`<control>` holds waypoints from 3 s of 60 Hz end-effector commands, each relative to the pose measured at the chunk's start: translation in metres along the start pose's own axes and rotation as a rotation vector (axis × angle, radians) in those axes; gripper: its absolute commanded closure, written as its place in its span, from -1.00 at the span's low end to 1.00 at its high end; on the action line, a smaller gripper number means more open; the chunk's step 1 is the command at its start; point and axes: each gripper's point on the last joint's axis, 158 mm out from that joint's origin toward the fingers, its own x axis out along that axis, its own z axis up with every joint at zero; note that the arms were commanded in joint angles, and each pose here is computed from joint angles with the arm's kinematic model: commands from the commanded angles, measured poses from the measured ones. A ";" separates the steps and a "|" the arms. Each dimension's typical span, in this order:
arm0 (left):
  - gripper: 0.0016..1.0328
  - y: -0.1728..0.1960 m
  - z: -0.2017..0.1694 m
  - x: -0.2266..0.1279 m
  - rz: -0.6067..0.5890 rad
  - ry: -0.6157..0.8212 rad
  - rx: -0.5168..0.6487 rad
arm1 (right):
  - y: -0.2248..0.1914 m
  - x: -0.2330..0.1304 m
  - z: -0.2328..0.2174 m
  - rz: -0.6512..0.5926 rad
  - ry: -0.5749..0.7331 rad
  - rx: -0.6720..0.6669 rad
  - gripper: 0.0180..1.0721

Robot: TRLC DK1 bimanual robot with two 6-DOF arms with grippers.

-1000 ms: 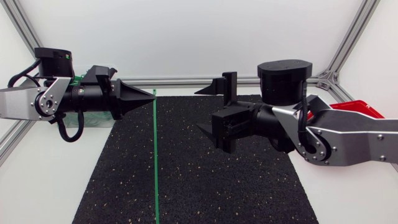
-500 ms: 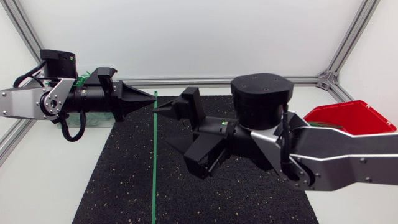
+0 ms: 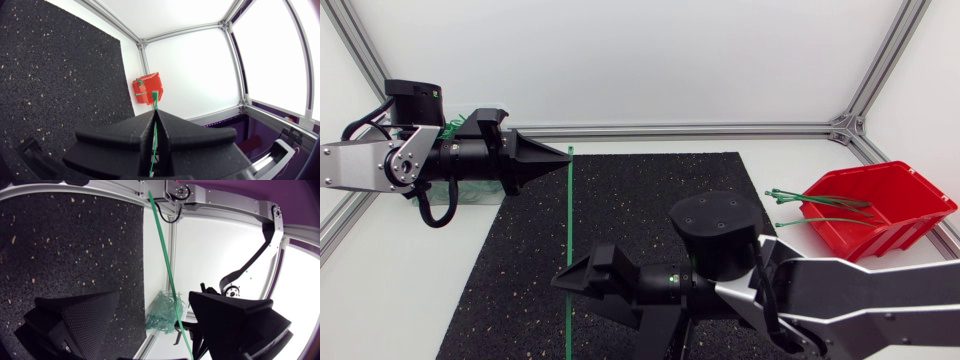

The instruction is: Take a green cable tie from the red box, thread the tail through the head to close it, then place it in the transparent bin on the left.

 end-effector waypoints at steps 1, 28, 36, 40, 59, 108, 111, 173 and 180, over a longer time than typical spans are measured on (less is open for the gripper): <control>0.92 -0.001 0.003 0.002 -0.013 0.011 -0.014 | 0.006 -0.004 0.009 0.007 -0.008 -0.036 -0.93; 0.92 0.007 0.003 0.007 -0.011 0.023 -0.029 | 0.014 -0.014 0.046 0.028 -0.068 -0.062 -0.42; 0.92 0.008 0.001 0.007 -0.011 0.025 -0.028 | 0.019 -0.013 0.052 0.051 -0.080 -0.060 0.42; 0.92 0.008 0.001 0.007 -0.011 0.025 -0.028 | 0.020 -0.013 0.053 0.058 -0.081 -0.061 0.67; 0.92 0.008 -0.003 0.010 -0.012 0.036 -0.031 | 0.011 -0.012 0.050 0.034 -0.067 -0.069 0.89; 0.92 0.003 -0.009 0.008 -0.014 0.036 -0.017 | 0.011 -0.003 0.049 0.034 -0.039 -0.062 0.76; 0.92 0.003 -0.009 0.008 -0.014 0.034 -0.015 | 0.011 -0.003 0.049 0.035 -0.036 -0.061 0.86; 0.92 -0.021 -0.072 0.022 -0.075 0.029 0.327 | -0.040 -0.041 0.049 0.101 -0.101 1.347 0.89; 0.92 -0.023 -0.077 0.025 -0.074 0.022 0.351 | -0.048 -0.053 0.063 0.227 -0.185 1.505 0.89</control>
